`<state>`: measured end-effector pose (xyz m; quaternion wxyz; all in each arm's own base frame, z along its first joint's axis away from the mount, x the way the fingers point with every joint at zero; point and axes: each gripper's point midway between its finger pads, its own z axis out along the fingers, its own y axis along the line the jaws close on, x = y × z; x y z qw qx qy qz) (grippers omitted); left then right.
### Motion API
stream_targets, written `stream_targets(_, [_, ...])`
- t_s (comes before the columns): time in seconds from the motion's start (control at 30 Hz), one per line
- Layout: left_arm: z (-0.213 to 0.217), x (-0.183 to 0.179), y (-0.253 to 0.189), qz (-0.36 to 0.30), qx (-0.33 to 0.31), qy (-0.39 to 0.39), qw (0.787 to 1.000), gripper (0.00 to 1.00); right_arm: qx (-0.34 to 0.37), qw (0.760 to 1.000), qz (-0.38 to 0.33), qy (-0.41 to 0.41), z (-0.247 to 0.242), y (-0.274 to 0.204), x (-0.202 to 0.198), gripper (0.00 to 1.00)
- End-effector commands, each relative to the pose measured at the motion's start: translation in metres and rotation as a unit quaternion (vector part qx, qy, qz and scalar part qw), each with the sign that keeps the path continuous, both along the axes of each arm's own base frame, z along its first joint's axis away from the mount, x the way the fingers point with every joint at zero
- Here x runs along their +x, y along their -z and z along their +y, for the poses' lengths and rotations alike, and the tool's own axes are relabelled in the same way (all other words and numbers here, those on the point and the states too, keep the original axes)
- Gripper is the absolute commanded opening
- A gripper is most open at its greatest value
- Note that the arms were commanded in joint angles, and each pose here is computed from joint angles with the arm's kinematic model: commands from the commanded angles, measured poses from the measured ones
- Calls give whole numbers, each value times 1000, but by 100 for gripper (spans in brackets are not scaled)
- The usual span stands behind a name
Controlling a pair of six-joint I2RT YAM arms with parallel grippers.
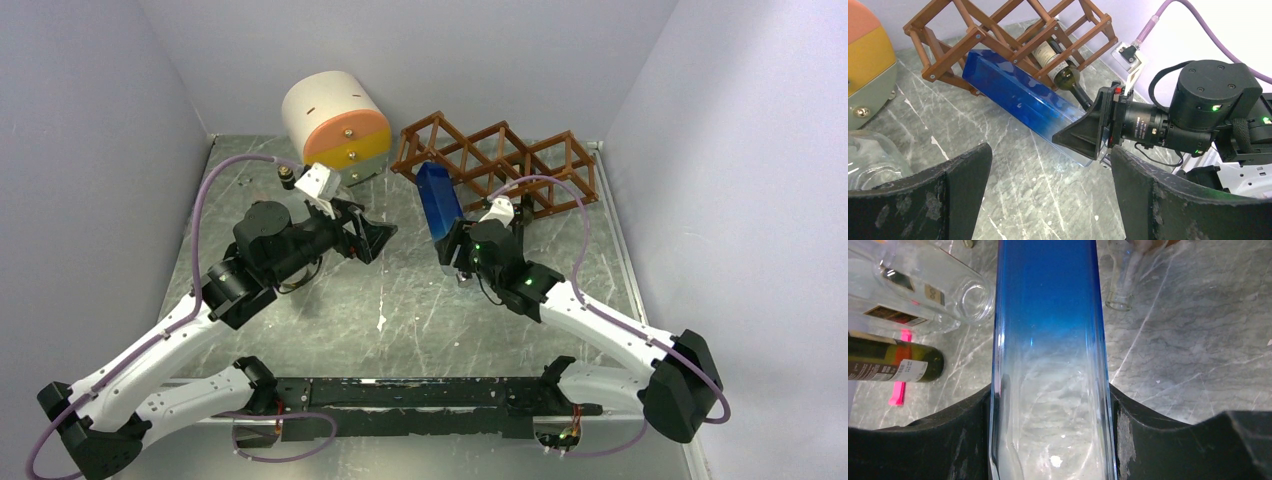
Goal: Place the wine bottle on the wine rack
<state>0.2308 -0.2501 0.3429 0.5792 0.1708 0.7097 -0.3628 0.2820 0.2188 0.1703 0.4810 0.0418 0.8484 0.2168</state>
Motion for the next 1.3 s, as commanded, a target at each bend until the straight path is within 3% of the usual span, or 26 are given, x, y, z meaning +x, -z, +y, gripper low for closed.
stream_targets(0.0, [8, -4, -21, -13, -18, -12, 1000, 92, 126, 979, -136, 86, 4, -100, 37, 0])
stream_targets(0.8, [18, -4, -26, -23, -9, -28, 999, 92, 169, 946, -157, 227, 10, -98, 91, 0])
stream_targets(1.27, [24, -6, -28, -26, -6, -36, 999, 92, 154, 949, -179, 209, 35, -106, 124, 0])
